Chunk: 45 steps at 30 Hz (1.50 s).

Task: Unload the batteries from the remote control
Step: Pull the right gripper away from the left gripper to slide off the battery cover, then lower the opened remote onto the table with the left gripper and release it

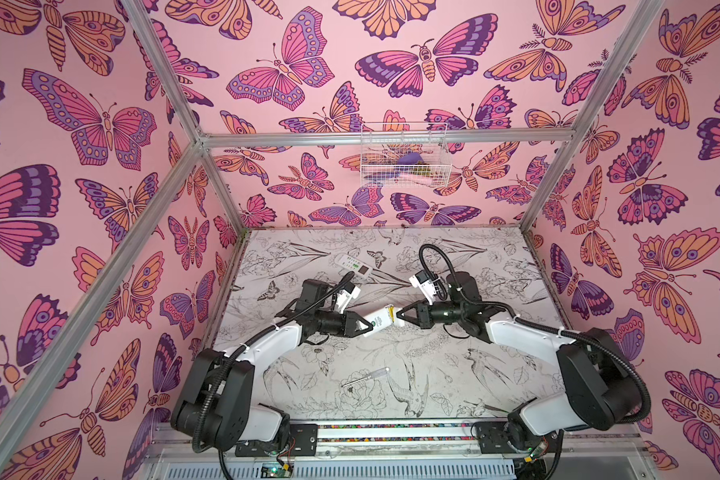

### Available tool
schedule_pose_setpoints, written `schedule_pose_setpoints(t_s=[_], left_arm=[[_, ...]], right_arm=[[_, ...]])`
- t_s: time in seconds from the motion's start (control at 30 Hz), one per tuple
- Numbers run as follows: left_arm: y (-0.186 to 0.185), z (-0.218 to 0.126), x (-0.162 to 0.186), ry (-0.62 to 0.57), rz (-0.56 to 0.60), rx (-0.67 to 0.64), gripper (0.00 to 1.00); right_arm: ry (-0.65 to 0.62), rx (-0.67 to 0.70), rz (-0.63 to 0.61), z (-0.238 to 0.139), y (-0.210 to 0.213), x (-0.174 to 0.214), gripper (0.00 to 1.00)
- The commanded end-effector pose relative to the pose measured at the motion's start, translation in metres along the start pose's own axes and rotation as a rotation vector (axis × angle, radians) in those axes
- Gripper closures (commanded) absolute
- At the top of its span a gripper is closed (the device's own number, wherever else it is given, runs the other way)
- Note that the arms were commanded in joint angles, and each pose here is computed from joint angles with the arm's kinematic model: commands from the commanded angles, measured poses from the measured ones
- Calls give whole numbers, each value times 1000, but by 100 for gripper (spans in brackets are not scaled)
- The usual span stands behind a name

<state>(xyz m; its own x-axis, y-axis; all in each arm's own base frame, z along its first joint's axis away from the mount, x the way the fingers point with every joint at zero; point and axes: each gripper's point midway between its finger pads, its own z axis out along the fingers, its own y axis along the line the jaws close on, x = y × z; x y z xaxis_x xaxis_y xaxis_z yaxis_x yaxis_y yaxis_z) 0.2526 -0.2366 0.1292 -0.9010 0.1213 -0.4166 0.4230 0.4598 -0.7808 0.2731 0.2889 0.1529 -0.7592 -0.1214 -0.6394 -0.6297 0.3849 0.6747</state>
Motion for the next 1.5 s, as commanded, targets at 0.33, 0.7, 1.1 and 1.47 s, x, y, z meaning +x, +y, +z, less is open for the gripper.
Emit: schedule_pose_setpoints(t_s=[0.33,0.7,1.1,1.47], left_arm=[[-3,17,-3,56,-26,29,100],[10,43,-1,152,-133,57,100],[29,63,5,235,-266,59,96],[46,71,5,278,-363,25,69]], right_arm=[[3,267,-13,-54,-2,6,91],[6,676,26,-107,-50,19,94],[-12,723,89,-119,-68,25,94],[-9,755,178,-131,-88,31,94]])
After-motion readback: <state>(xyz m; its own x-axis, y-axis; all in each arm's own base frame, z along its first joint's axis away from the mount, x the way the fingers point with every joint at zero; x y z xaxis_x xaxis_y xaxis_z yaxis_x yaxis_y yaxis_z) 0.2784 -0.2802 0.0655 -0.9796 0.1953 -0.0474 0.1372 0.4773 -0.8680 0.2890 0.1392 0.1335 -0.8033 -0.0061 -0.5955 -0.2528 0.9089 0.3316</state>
